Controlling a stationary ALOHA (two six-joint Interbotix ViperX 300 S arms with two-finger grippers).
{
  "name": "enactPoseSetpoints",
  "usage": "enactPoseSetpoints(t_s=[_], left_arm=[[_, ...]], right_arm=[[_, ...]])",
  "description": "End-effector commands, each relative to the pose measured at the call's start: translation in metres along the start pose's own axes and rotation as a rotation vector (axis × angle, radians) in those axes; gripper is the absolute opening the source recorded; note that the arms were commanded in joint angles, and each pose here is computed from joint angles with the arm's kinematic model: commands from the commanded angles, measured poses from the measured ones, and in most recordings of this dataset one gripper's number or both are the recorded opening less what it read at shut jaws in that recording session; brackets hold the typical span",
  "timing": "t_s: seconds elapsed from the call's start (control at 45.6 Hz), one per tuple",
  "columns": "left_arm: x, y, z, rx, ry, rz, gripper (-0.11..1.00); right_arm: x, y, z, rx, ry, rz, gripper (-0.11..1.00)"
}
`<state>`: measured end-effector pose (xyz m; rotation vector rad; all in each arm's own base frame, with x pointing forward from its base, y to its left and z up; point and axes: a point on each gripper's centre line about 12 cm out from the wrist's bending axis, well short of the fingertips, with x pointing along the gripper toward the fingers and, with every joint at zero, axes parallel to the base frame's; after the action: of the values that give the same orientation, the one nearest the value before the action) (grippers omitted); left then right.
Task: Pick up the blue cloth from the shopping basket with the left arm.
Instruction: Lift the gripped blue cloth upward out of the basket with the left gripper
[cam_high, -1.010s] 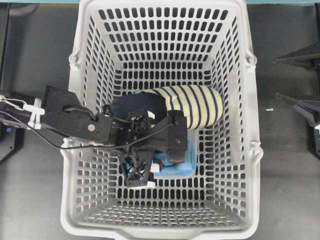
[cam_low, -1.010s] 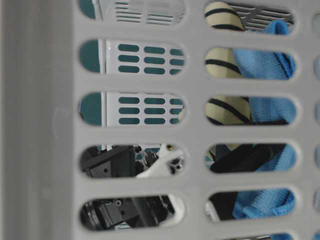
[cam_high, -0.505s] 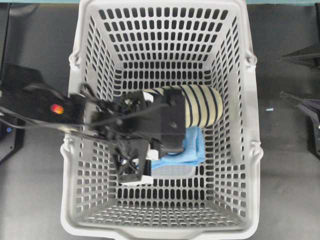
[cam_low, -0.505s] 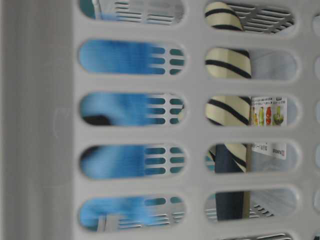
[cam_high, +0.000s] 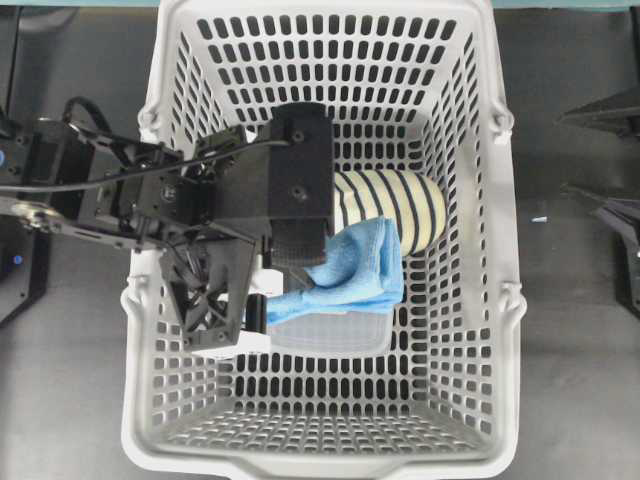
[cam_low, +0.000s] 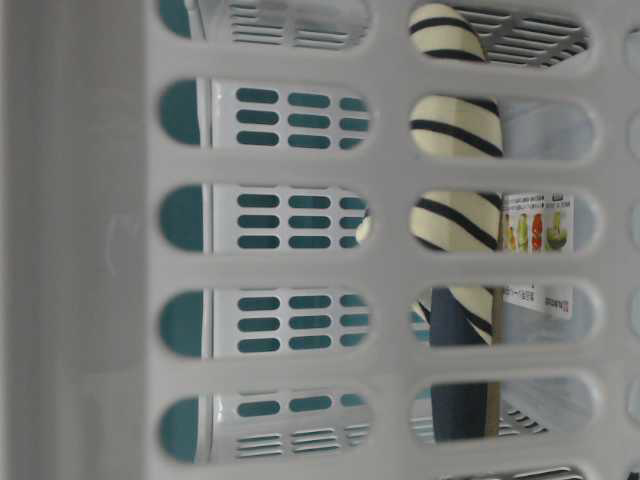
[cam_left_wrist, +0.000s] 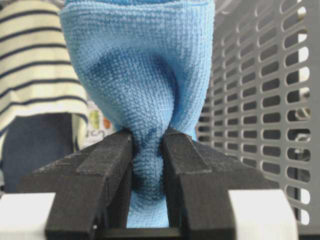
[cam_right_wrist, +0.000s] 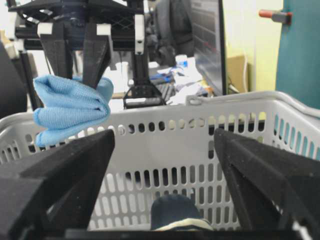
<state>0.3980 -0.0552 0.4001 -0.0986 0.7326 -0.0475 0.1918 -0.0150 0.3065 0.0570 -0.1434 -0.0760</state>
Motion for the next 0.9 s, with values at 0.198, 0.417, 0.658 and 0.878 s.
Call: enactPoseSetpoints(t_s=[0.198,0.417,0.658,0.878], left_arm=[[-0.0146,0.0004,0.0089,0.000,-0.042,-0.002,0.16],[-0.0138,0.0011,0.0087,-0.001,-0.039,-0.001,0.15],[-0.0138,0.0007,0.0077,0.000,-0.031,0.000,0.16],[-0.0130,0.0019,0.0046,-0.001,-0.004,0.006,0.16]], right_arm=[[0.0014,-0.0005,0.0034,0.004,-0.014,-0.003,0.78],[0.0014,-0.0003,0.0034,0.006,-0.014,-0.002,0.78],[0.0014,-0.0003,0.0034,0.006,-0.014,-0.002,0.78],[0.0014,-0.0003,0.0030,0.006,-0.011,-0.002,0.78]])
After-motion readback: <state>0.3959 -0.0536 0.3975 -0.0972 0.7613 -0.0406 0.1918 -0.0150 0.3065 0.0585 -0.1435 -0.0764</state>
